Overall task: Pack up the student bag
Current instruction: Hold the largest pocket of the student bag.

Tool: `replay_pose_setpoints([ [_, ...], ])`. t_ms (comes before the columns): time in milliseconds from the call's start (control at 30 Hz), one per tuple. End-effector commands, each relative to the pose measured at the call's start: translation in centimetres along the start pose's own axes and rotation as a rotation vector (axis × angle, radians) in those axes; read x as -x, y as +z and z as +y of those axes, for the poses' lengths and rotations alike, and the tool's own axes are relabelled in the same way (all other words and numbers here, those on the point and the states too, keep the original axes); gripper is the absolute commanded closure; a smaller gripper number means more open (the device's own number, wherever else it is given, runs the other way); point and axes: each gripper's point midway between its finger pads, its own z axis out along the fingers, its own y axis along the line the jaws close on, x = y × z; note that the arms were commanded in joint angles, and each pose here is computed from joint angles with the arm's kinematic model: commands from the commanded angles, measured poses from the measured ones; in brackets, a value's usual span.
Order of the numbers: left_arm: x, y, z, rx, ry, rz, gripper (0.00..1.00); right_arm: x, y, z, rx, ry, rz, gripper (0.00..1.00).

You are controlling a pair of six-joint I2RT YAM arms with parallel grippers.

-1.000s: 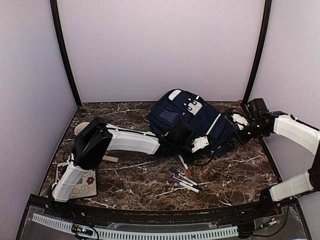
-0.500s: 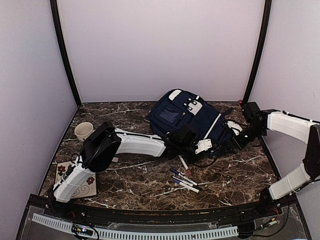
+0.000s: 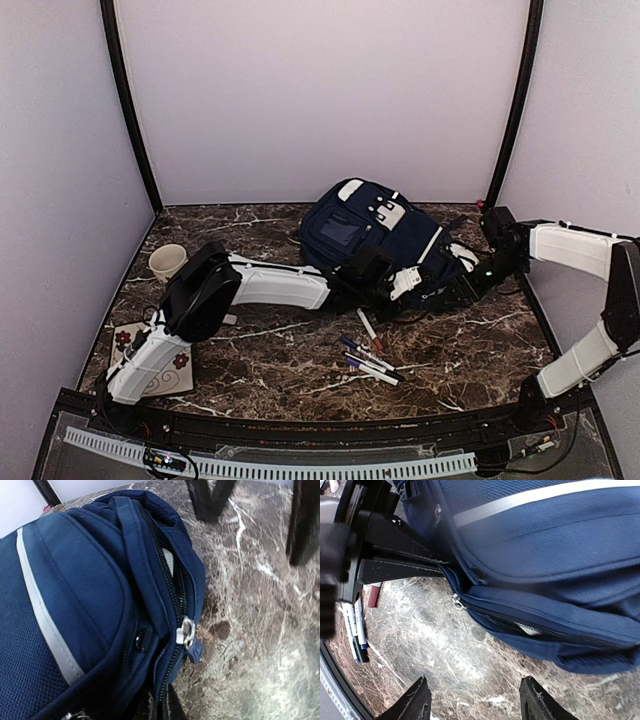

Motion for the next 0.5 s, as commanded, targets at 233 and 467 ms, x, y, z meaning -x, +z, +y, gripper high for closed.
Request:
replay_pose_setpoints([
  [233, 9.3, -2.7, -1.0, -0.155, -0.317, -0.285, 1.00, 2.3, 0.8, 1.4, 0.091, -0.016, -0.097, 0.51],
  [467, 11.0, -3.4, -0.7, -0.170, -0.351, -0.322, 1.00, 2.8, 2.0, 1.6, 0.069, -0.033, -0.078, 0.57],
])
